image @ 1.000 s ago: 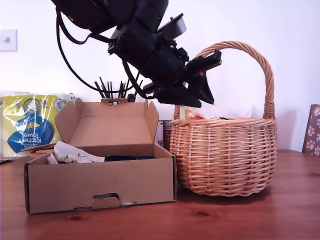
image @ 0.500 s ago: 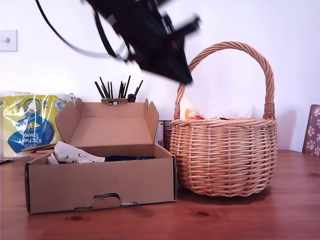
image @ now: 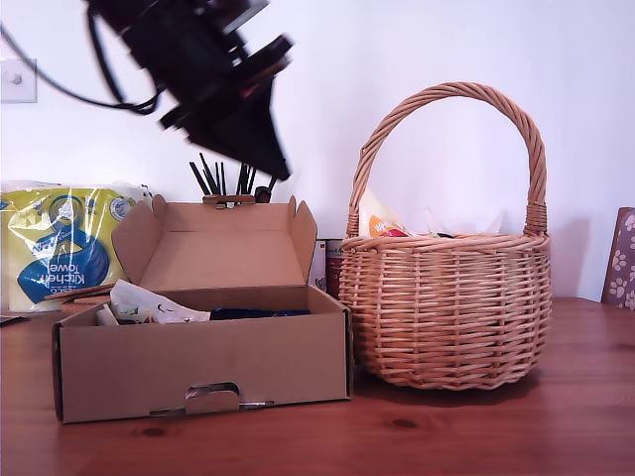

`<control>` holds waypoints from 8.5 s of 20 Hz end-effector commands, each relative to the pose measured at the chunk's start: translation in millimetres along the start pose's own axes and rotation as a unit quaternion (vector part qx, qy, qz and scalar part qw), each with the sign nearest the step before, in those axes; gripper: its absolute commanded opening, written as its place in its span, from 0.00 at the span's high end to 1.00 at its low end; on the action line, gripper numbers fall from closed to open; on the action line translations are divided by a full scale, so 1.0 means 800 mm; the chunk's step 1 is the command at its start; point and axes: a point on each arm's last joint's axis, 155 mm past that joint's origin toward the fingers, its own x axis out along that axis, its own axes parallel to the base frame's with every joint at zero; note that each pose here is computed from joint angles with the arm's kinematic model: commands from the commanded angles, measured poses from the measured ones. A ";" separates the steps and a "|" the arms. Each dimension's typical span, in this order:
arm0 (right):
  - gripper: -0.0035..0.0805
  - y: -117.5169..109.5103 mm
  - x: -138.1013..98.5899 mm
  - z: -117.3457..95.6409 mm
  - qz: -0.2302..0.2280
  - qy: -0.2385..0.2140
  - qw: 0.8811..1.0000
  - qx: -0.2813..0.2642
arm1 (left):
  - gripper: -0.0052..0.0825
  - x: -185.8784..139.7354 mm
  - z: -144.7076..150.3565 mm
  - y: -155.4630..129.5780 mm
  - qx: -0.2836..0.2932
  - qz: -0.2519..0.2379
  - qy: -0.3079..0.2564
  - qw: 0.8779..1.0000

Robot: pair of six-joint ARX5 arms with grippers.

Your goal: Move the bags of Easter eggs from the cardboard box on the left into the woven basket on the right side.

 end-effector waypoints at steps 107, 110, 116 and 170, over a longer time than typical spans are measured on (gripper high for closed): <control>0.97 0.098 0.008 -0.032 0.204 0.074 0.974 -0.062 | 0.70 0.091 0.090 -0.164 0.232 -0.190 -0.149 0.942; 0.97 0.098 0.008 -0.032 0.204 0.073 0.974 -0.063 | 0.70 0.109 0.097 -0.146 0.233 -0.166 -0.165 0.944; 0.97 0.098 0.008 -0.031 0.204 0.073 0.974 -0.065 | 0.70 0.151 0.101 -0.124 0.236 -0.122 -0.195 0.944; 0.97 0.022 0.008 0.031 0.018 -0.058 0.996 -0.067 | 0.96 -0.036 0.043 0.009 0.070 -0.008 0.014 0.997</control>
